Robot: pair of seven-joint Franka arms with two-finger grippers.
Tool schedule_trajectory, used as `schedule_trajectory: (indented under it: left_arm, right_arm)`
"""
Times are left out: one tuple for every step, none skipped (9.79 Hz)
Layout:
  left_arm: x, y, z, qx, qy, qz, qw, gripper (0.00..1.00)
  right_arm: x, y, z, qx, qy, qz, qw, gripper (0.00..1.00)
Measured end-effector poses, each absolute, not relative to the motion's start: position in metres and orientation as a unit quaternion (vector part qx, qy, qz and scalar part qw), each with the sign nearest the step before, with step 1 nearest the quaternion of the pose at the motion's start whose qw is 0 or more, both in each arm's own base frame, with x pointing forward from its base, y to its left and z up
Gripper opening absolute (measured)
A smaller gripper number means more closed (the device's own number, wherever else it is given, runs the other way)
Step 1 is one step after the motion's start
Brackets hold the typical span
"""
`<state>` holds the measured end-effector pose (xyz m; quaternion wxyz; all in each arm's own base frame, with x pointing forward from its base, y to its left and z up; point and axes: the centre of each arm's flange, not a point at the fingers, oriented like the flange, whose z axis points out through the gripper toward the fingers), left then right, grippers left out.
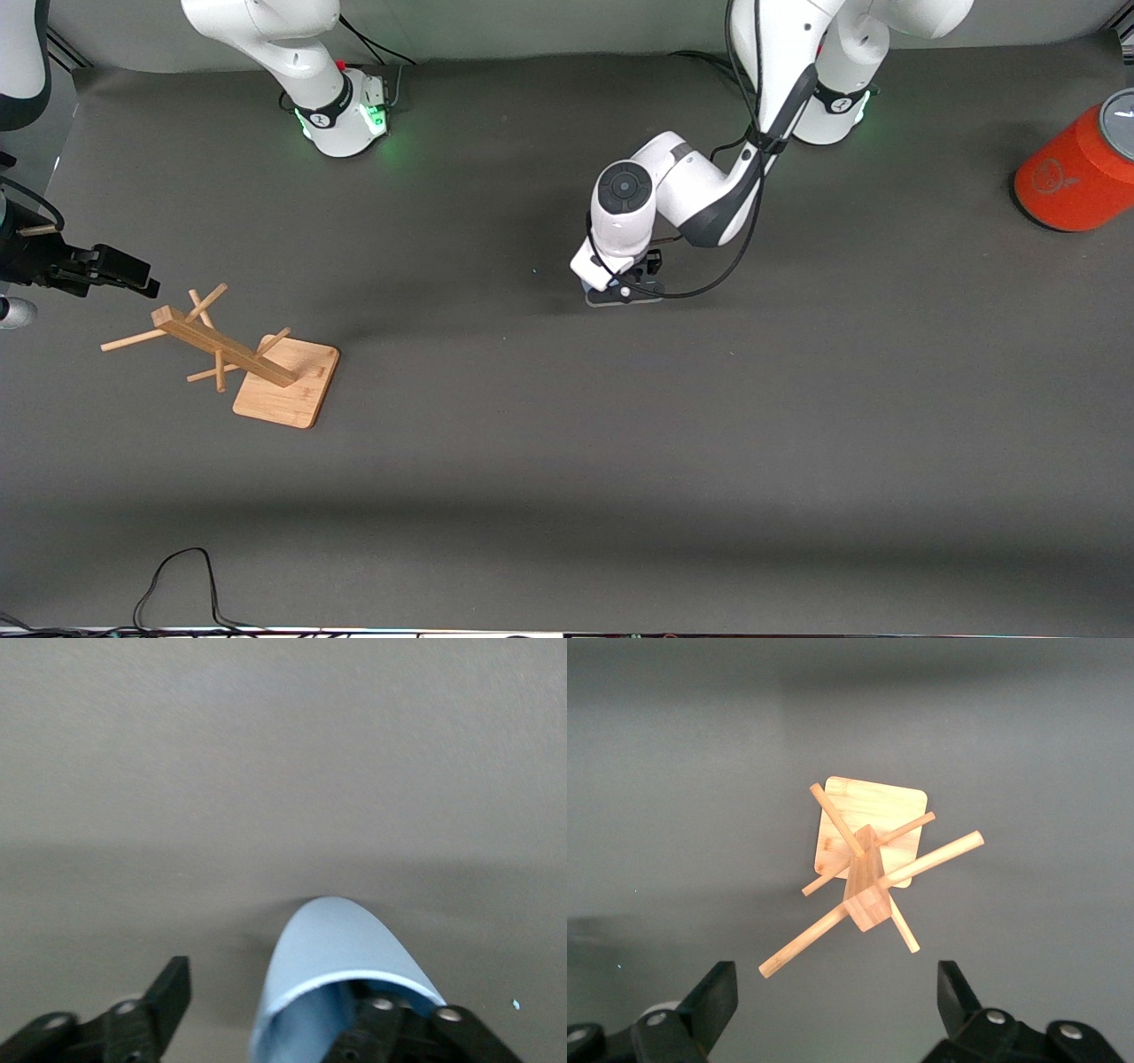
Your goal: Rotate and upright cup with both arms
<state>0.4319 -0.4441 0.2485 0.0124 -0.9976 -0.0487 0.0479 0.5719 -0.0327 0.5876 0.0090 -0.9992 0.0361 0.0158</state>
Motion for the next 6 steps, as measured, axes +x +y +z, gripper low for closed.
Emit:
schedule_trajectory:
  left_arm:
    - [0.445,-0.438,0.269,-0.996,-0.058,0.057,0.024,0.99]
    - [0.465,-0.428,0.302,-0.995,-0.073,0.061,0.029,1.0]
    - [0.488,-0.415,0.342,-0.994,-0.09,0.056,0.025,1.0]
    - [0.51,-0.395,0.38,-0.993,-0.104,0.047,0.018,1.0]
    - [0.533,-0.365,0.412,-0.993,-0.111,0.038,0.012,1.0]
    - [0.554,-0.327,0.437,-0.993,-0.109,0.031,0.01,1.0]
  right_arm:
    - [0.572,-0.033,0.588,-0.999,0.037,0.016,0.009,1.0]
    - [0.572,-0.034,0.587,-0.999,0.037,0.017,0.009,1.0]
    - [0.572,-0.034,0.587,-0.999,0.037,0.017,0.009,1.0]
    - [0.572,-0.033,0.586,-0.999,0.036,0.018,0.009,1.0]
    - [0.573,-0.032,0.586,-0.999,0.036,0.018,0.009,1.0]
    - [0.573,-0.032,0.586,-0.999,0.036,0.018,0.009,1.0]
